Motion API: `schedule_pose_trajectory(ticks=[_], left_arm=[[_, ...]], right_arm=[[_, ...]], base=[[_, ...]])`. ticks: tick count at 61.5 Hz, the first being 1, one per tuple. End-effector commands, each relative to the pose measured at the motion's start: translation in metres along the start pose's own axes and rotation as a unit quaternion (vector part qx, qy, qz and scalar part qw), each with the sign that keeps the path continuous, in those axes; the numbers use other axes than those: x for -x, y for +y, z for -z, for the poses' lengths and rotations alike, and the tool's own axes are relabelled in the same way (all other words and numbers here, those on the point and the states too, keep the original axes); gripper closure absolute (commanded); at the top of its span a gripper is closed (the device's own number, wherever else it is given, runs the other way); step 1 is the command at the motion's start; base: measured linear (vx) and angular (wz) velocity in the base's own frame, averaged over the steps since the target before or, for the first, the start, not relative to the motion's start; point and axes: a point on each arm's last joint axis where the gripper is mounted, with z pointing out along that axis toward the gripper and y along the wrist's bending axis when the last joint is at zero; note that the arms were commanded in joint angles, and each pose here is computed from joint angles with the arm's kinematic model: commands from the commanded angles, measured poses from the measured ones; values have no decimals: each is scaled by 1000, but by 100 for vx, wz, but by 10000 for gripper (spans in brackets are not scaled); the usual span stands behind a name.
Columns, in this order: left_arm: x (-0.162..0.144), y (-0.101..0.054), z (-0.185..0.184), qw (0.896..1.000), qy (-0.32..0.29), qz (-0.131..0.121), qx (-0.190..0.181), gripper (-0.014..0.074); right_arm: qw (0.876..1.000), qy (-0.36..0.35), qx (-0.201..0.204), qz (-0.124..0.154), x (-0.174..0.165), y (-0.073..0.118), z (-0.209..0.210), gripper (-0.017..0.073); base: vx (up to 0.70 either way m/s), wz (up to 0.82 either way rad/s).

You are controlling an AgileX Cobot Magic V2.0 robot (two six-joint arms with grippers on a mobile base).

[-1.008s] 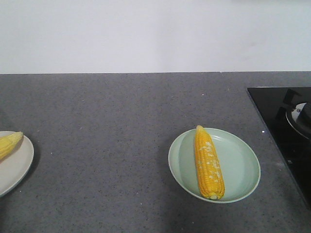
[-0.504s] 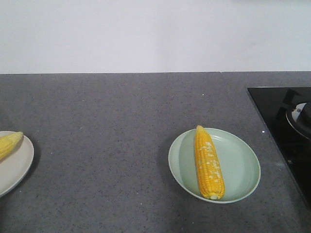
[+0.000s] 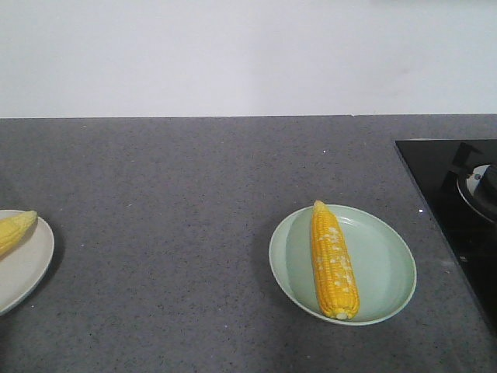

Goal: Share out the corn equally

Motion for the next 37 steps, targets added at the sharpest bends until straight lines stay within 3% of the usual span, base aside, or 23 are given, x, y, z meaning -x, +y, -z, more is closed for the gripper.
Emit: schedule_pose_trajectory(ticks=[1,37], left_arm=[[7,0,1,999,-46,7,2,601],[7,0,1,999,-46,7,2,601]], right_arm=[[999,-37,-2,6,4,0,0,564],[999,-37,-2,9,4,0,0,564]], base=[[0,0],[0,0]])
